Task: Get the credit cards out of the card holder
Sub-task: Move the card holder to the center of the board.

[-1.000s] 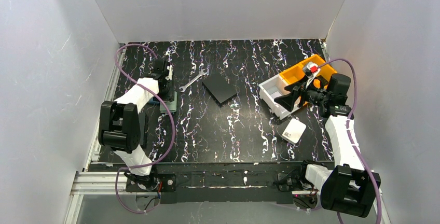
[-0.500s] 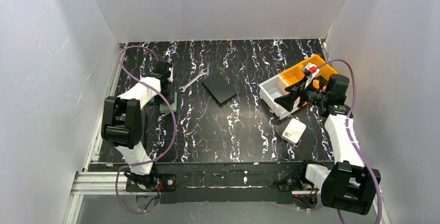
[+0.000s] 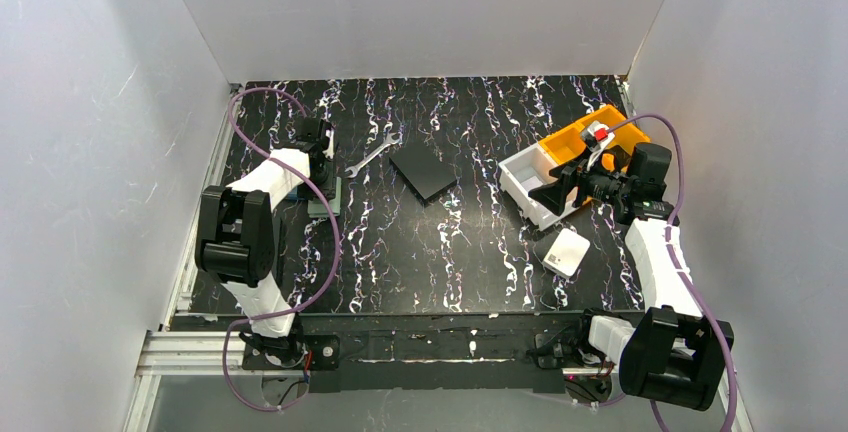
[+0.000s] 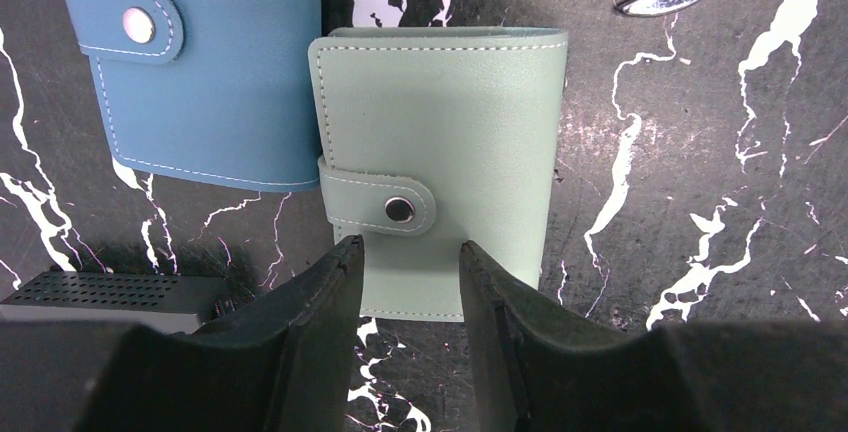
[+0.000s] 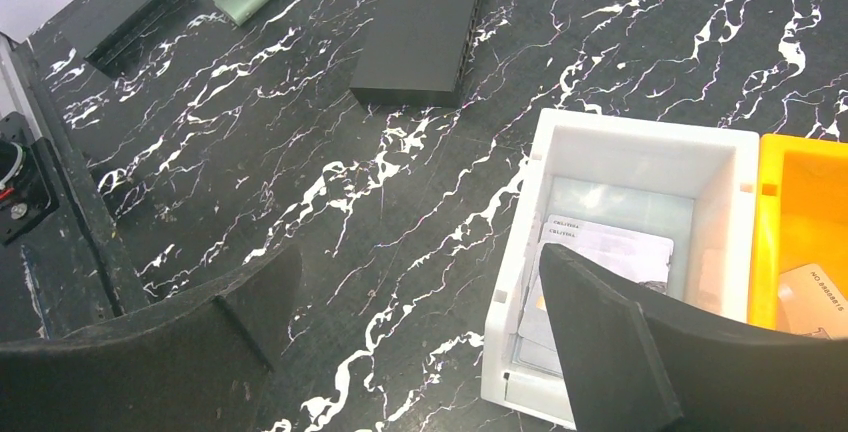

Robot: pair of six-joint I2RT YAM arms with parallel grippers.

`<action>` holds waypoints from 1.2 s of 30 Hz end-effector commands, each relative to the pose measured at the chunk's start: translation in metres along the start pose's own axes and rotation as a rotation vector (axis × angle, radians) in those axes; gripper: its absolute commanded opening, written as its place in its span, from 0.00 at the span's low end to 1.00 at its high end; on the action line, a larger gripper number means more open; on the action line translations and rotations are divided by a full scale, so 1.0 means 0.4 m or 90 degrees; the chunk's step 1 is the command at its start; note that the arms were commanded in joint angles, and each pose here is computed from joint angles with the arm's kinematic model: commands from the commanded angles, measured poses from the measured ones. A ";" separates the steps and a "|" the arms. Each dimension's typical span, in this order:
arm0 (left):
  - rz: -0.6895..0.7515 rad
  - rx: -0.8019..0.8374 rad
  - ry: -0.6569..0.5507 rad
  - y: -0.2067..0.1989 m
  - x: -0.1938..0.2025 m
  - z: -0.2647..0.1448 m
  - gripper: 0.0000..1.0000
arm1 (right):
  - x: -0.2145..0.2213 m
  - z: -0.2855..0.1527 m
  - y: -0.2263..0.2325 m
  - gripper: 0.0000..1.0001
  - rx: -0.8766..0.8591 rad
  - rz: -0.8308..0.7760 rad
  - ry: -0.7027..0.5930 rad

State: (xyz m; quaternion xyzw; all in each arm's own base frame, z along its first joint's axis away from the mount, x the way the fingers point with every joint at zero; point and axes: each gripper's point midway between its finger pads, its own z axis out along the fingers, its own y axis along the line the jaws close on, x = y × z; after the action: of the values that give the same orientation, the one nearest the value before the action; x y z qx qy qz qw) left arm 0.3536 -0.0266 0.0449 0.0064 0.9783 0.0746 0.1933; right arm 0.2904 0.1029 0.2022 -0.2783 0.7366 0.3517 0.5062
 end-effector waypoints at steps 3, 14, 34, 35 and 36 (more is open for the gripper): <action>0.003 -0.028 -0.032 0.029 -0.031 -0.029 0.38 | -0.014 -0.003 0.005 0.98 -0.006 -0.021 -0.009; 0.006 -0.032 -0.027 0.031 -0.028 -0.018 0.34 | -0.016 -0.004 0.012 0.98 -0.013 -0.023 -0.011; -0.110 0.089 -0.039 0.004 -0.045 0.003 0.37 | -0.010 -0.001 0.013 0.98 -0.021 -0.018 -0.010; -0.111 0.082 -0.039 0.008 -0.044 0.006 0.37 | -0.010 -0.001 0.013 0.98 -0.022 -0.018 -0.010; -0.114 0.076 -0.037 0.011 -0.042 0.009 0.37 | -0.010 0.000 0.014 0.98 -0.022 -0.019 -0.010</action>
State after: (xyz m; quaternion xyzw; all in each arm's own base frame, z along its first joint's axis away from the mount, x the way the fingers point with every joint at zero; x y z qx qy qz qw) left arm 0.3716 -0.0208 0.0457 -0.0575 0.9731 0.0028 0.2230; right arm 0.2888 0.1045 0.2033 -0.2839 0.7321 0.3562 0.5065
